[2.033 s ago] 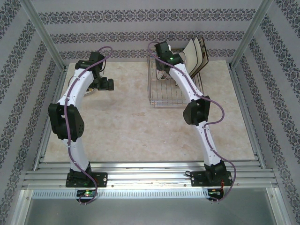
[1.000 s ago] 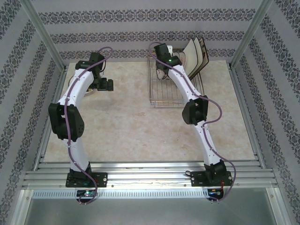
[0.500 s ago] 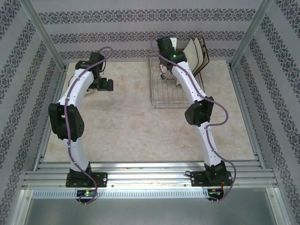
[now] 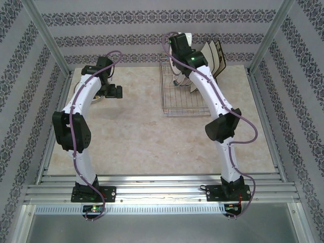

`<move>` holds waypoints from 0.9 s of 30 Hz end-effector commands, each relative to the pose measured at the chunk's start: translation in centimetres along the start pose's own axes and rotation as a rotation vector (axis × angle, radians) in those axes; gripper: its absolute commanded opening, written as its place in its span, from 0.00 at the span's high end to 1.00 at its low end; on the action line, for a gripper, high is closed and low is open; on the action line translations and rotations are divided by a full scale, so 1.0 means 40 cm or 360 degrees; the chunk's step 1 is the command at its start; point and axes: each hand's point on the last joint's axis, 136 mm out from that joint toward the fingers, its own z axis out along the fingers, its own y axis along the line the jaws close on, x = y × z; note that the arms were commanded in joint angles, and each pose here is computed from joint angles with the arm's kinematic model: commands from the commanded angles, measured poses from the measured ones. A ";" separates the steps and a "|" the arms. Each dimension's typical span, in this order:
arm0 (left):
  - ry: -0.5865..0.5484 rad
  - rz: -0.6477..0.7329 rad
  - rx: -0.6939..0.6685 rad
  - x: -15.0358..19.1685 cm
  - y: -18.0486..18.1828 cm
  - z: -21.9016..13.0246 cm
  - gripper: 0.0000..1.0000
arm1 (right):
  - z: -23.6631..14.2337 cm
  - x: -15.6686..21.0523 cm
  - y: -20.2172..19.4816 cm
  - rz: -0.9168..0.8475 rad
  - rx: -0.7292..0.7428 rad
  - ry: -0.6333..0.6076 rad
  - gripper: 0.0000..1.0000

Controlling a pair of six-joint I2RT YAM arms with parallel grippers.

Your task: Unload the plates from the dish rack

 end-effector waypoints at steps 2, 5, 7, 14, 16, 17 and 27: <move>-0.0010 0.0017 -0.0014 0.000 -0.003 -0.014 0.00 | -0.049 -0.017 0.029 0.0267 -0.0486 0.0024 1.00; -0.0015 0.0015 -0.0015 -0.001 -0.003 -0.013 0.00 | -0.062 0.018 0.034 0.0480 -0.0840 0.0108 1.00; -0.0012 0.0013 -0.0017 -0.001 -0.003 -0.012 0.00 | -0.075 0.043 0.029 0.0611 -0.1067 0.0178 1.00; -0.0024 0.0014 -0.0016 -0.012 -0.004 -0.014 0.00 | -0.117 0.154 0.016 0.0901 -0.1642 0.0343 1.00; -0.0029 0.0012 -0.0007 -0.014 -0.008 -0.015 0.00 | -0.118 0.191 0.021 0.0952 -0.1720 0.0381 1.00; -0.0028 0.0013 -0.0002 -0.014 -0.009 -0.015 0.00 | -0.118 0.209 0.024 0.0965 -0.1744 0.0390 1.00; -0.0149 -0.0012 0.0398 -0.047 -0.103 -0.020 0.00 | -0.073 0.312 0.028 0.1025 -0.1709 0.0478 1.00</move>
